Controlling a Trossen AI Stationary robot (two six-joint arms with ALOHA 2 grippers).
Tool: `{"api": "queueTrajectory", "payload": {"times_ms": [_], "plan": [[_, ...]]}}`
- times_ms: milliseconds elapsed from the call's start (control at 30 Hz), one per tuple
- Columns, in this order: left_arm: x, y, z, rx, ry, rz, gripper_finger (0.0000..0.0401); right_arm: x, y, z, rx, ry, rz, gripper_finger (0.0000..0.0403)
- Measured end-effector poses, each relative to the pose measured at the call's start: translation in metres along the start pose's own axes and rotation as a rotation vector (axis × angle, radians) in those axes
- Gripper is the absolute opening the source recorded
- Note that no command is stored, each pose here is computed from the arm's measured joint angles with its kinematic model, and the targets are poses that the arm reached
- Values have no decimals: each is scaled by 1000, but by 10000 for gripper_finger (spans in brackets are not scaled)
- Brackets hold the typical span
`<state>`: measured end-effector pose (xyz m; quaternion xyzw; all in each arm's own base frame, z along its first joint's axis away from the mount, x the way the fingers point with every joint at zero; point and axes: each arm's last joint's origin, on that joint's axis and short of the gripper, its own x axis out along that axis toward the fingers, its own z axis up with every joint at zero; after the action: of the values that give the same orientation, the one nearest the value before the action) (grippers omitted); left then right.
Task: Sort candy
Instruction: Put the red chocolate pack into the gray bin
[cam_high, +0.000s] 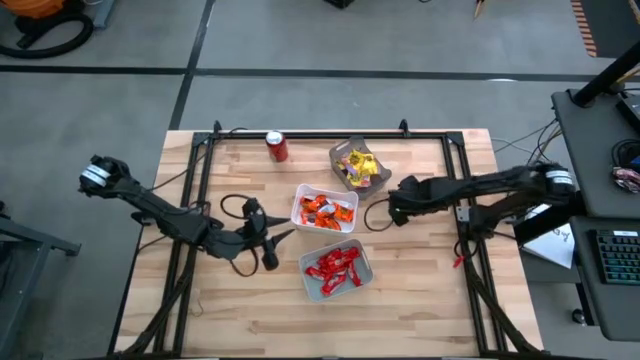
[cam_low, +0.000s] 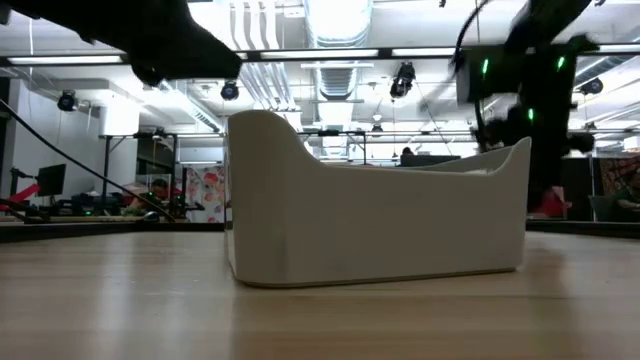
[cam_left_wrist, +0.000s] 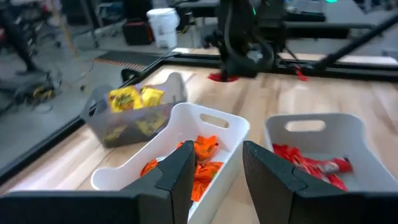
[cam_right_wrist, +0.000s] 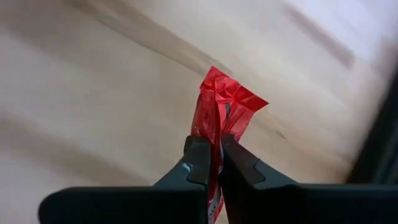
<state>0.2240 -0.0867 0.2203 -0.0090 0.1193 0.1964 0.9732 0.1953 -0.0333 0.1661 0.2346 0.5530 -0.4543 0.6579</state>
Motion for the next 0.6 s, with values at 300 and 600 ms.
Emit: {"api": "queueTrajectory", "payload": {"times_ms": [300, 600], "plan": [[-35, -5, 5, 201, -10, -120, 121, -85, 27, -30, -330, -473, 561, 13], [-36, -2, -6, 169, 19, -124, 121, -92, 90, -59, -663, -903, 894, 13]]}}
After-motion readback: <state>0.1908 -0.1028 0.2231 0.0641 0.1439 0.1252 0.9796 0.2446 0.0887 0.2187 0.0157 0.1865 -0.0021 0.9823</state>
